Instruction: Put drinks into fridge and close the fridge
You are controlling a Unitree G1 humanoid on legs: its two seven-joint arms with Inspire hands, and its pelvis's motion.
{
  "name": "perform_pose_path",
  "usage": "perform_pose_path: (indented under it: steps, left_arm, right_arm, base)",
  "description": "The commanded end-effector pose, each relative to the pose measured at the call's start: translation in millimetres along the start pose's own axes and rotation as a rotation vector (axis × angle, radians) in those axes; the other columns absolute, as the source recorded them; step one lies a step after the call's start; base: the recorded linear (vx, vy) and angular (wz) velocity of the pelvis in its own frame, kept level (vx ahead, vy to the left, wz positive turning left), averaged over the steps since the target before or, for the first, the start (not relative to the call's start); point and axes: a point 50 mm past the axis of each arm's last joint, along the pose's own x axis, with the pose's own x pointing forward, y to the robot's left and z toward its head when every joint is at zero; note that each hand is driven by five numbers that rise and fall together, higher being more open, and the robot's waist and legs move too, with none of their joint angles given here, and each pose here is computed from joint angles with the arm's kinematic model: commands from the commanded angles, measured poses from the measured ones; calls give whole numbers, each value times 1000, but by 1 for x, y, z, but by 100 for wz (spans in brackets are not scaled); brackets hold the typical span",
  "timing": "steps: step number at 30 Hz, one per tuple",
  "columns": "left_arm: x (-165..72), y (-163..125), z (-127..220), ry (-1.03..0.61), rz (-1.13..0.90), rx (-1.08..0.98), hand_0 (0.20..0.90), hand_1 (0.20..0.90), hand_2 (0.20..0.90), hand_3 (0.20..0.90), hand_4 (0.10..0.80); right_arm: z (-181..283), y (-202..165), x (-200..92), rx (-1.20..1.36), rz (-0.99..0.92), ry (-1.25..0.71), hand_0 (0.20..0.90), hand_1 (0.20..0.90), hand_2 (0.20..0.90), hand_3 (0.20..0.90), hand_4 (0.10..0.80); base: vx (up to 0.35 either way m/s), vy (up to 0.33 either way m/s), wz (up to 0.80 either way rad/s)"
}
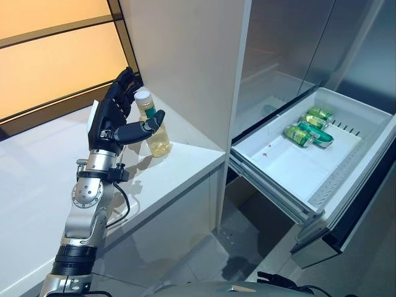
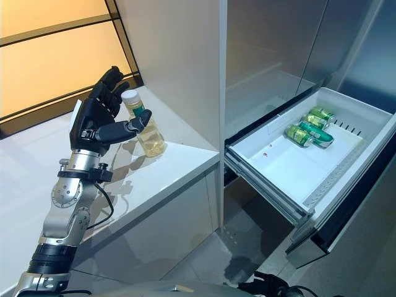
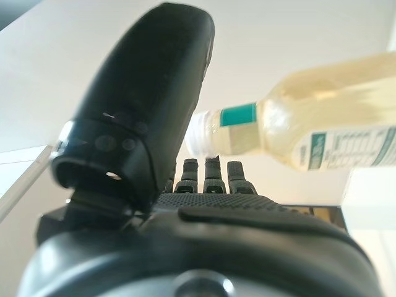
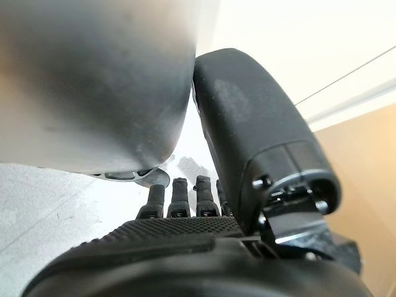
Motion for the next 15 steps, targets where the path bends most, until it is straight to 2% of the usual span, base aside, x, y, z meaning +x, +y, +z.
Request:
perform_pose_path:
  steps: [1,15]
  left_arm:
    - [14,4,32,-178,-2,21,900,900,900,900,800]
    - [18,6,23,-117,13,115,900,900,900,900,800]
  right_arm:
    - [2,17,4,-69,70,17,900,900,900,900,800]
    - [-1,15,3,-73,66,31,900,900,900,900,800]
  base:
    - [14,17,-11]
    - [3,7,-4]
